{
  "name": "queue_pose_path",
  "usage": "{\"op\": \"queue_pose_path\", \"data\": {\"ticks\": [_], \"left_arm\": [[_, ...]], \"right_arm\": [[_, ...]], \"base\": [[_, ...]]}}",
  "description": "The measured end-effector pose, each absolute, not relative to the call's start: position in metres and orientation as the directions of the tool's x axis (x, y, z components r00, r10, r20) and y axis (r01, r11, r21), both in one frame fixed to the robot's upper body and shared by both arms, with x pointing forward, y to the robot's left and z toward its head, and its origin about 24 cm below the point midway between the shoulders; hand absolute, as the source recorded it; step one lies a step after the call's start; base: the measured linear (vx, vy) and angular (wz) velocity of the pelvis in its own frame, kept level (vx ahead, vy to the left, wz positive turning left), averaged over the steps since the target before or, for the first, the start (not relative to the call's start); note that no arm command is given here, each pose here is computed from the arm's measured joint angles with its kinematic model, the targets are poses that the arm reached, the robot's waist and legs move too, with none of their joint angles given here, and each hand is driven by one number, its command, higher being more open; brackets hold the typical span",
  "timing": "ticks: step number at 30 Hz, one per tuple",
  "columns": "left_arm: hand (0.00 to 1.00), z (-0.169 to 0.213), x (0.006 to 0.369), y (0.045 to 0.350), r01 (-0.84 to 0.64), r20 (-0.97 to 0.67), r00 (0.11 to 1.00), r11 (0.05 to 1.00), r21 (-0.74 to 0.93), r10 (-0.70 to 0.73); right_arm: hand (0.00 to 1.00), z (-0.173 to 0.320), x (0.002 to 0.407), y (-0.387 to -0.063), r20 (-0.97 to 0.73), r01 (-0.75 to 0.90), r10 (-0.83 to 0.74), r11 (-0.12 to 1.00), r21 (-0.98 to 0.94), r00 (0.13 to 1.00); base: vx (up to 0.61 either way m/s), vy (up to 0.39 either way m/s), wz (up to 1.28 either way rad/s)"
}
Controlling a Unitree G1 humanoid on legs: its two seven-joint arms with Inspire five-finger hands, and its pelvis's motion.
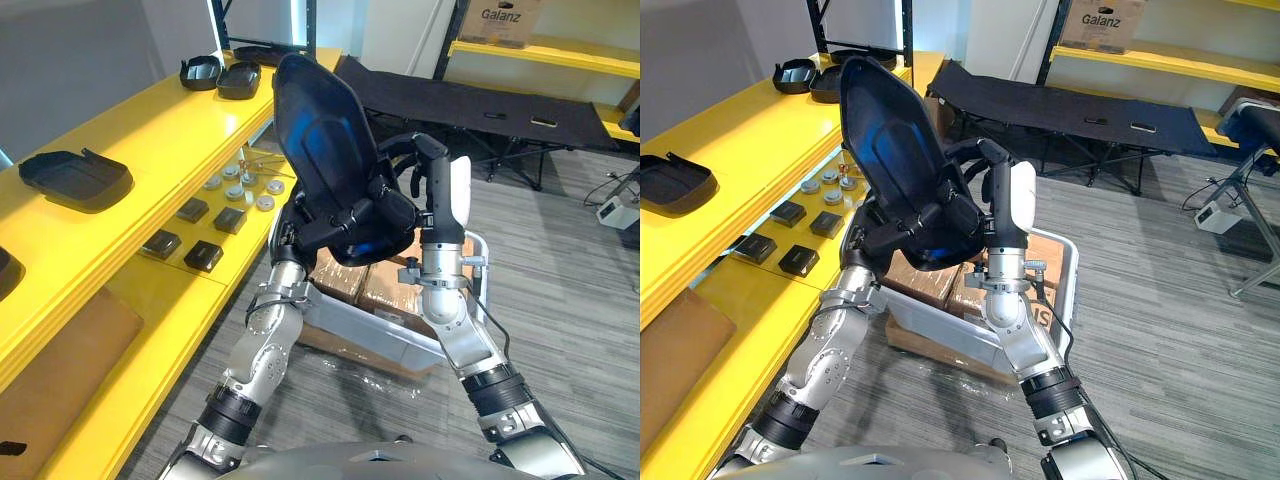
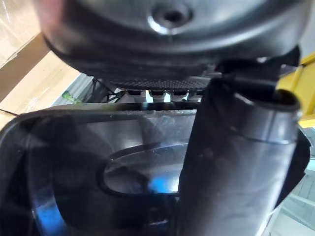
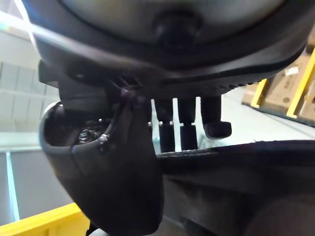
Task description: Walk over and take three plastic housings, then place them on the shelf
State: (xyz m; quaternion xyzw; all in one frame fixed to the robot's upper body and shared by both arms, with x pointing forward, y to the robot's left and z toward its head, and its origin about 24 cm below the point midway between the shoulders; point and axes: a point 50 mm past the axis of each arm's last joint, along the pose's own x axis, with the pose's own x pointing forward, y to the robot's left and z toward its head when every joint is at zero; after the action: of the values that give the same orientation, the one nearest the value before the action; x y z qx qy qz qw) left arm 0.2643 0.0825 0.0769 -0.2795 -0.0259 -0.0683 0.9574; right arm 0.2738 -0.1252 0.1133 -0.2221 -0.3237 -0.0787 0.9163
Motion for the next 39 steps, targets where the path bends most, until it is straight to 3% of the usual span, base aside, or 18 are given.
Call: {"op": "queue_pose_path", "data": {"ticks": [2, 3, 12, 23, 31, 32, 36, 39], "left_arm": [[1.0, 0.08, 0.268, 0.085, 0.12, 0.092, 0.992, 0.799, -0.59, -0.081], [0.0, 0.079, 0.269, 0.087, 0.109, 0.089, 0.994, 0.79, -0.603, -0.07], [0.0, 0.065, 0.274, 0.084, 0.182, 0.074, 0.976, 0.583, -0.792, -0.203], [0.0, 0.063, 0.277, 0.082, 0.336, 0.16, 0.921, 0.516, -0.788, -0.354], [0.0, 0.064, 0.276, 0.083, 0.358, 0.192, 0.916, 0.504, -0.786, -0.351], [0.0, 0.065, 0.275, 0.082, 0.358, 0.197, 0.918, 0.507, -0.784, -0.344], [0.0, 0.069, 0.275, 0.081, 0.327, 0.184, 0.936, 0.544, -0.773, -0.3], [0.0, 0.074, 0.274, 0.085, 0.249, 0.141, 0.966, 0.643, -0.725, -0.215]], "right_arm": [[0.0, 0.107, 0.269, -0.119, 0.606, 0.247, 0.035, 0.893, -0.375, 0.795], [0.0, 0.106, 0.268, -0.118, 0.605, 0.243, 0.034, 0.897, -0.369, 0.796], [0.0, 0.106, 0.267, -0.111, 0.604, 0.234, 0.016, 0.913, -0.333, 0.797], [0.0, 0.109, 0.247, -0.116, 0.664, 0.245, 0.004, 0.928, -0.282, 0.747], [0.0, 0.111, 0.244, -0.116, 0.686, 0.245, 0.008, 0.931, -0.271, 0.728], [1.0, 0.112, 0.243, -0.117, 0.688, 0.248, 0.008, 0.93, -0.272, 0.725], [1.0, 0.112, 0.243, -0.118, 0.688, 0.25, 0.007, 0.929, -0.274, 0.726], [1.0, 0.112, 0.244, -0.113, 0.676, 0.232, 0.013, 0.934, -0.271, 0.737]], "base": [[0.0, 0.0, 0.0], [0.0, 0.0, 0.0], [-0.02, 0.017, -0.06], [0.0, 0.01, -0.03], [0.0, 0.0, 0.0], [0.0, 0.0, 0.0], [-0.01, 0.005, 0.02], [0.0, 0.0, 0.0]]}}
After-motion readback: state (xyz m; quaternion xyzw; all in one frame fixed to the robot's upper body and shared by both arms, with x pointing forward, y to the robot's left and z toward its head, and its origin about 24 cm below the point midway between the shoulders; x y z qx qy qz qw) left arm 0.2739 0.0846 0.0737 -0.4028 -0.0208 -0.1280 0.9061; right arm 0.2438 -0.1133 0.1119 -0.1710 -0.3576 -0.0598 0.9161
